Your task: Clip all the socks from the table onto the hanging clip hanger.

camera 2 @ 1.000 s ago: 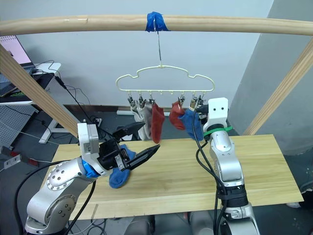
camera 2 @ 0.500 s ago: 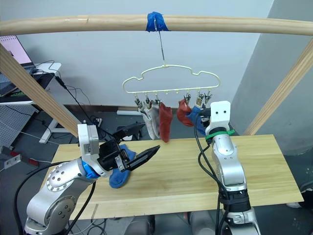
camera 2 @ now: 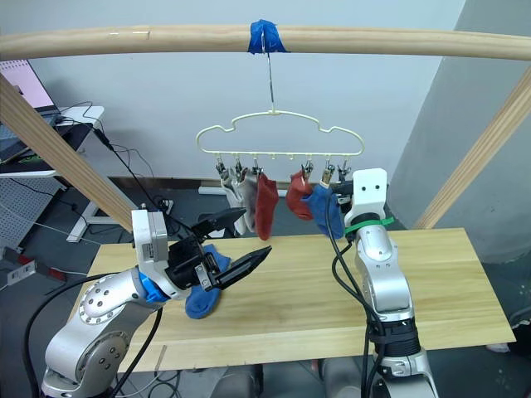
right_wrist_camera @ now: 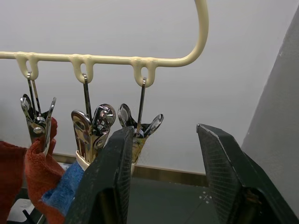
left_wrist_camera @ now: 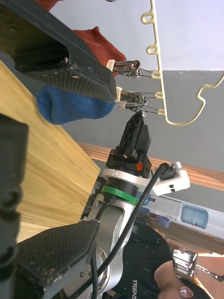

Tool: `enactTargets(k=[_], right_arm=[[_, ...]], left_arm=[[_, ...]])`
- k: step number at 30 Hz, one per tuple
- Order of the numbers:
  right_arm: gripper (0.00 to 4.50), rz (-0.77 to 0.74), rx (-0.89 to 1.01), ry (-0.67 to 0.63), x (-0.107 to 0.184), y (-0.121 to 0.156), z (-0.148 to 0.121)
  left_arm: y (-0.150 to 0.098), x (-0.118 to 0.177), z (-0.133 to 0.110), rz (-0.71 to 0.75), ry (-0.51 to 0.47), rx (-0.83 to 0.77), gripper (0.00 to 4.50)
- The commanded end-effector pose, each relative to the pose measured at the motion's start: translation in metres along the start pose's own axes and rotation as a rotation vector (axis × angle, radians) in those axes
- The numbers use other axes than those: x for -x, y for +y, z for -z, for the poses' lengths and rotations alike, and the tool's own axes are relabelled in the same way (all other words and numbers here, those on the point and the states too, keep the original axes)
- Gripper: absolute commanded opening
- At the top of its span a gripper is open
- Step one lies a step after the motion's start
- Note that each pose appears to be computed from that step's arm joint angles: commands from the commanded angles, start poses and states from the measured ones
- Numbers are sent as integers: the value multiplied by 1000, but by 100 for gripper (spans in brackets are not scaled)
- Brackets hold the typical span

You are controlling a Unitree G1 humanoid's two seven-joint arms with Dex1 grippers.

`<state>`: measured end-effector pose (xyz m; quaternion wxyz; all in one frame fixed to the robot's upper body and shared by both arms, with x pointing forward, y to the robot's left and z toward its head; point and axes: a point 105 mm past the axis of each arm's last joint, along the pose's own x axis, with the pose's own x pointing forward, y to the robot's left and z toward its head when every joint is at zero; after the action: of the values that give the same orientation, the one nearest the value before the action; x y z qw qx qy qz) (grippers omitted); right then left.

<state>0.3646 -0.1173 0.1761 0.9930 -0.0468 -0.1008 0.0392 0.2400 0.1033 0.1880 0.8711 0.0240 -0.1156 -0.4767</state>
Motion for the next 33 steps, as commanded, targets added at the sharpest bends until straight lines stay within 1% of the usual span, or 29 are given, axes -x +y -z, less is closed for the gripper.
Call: enactTargets(k=[1, 8, 21, 33], right_arm=[[223, -9, 5, -63, -3, 3, -18], [223, -15, -2, -64, -7, 8, -19], [223, 3, 0, -74, -14, 7, -20], [223, 9, -47, -76, -20, 12, -23]], left_arm=[[-8, -3, -11, 31, -33, -40, 450], [-7, -3, -11, 33, -32, -45, 450], [-7, -4, -11, 31, -31, -50, 450], [-7, -4, -11, 26, -34, -54, 450]])
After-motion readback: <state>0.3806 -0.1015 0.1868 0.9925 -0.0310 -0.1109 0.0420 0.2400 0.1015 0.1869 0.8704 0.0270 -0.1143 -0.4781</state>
